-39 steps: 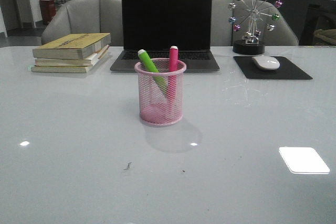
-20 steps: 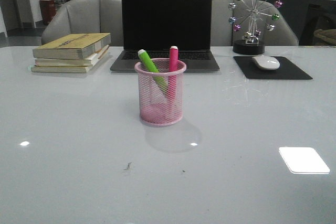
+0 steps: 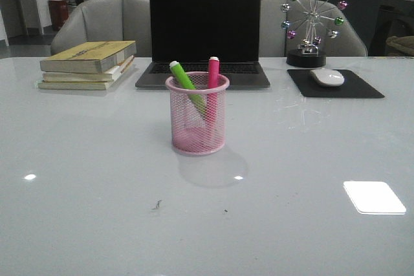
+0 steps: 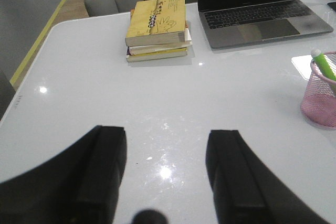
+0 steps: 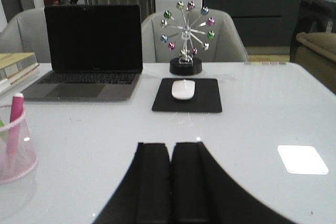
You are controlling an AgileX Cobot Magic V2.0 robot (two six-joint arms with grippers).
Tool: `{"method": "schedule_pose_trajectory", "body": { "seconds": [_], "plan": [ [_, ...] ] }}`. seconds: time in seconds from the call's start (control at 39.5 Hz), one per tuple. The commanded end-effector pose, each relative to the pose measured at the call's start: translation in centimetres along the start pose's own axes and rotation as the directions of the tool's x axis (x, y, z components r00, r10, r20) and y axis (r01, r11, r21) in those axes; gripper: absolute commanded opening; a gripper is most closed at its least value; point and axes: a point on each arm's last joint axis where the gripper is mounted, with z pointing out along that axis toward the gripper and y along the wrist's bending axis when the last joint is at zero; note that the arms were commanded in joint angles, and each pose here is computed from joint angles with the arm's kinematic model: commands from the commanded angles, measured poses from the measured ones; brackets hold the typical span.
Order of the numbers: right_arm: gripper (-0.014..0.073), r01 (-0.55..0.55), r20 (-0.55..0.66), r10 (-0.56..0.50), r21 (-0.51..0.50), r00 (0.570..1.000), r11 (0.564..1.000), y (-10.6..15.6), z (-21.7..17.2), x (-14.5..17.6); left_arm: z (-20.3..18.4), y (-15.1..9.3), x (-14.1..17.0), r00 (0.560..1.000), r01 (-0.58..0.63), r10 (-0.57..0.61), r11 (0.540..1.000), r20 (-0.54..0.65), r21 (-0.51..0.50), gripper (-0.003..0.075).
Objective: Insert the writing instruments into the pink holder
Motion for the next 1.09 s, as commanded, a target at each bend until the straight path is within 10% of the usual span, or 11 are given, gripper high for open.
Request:
{"method": "schedule_pose_trajectory", "body": {
  "seconds": [0.0,1.06],
  "plan": [
    [0.0021,0.026,0.097,-0.027,0.011,0.995,1.0,-0.1,-0.1,-0.4,-0.4,0.2,-1.6,0.994,0.008,-0.006,1.0,0.106,-0.015,0.0402],
    [0.0021,0.032,-0.035,-0.032,-0.003,0.999,0.999,-0.3,-1.2,3.5,-0.4,0.2,-1.6,0.994,0.008,-0.006,1.0,0.106,-0.015,0.0402]
  ]
}}
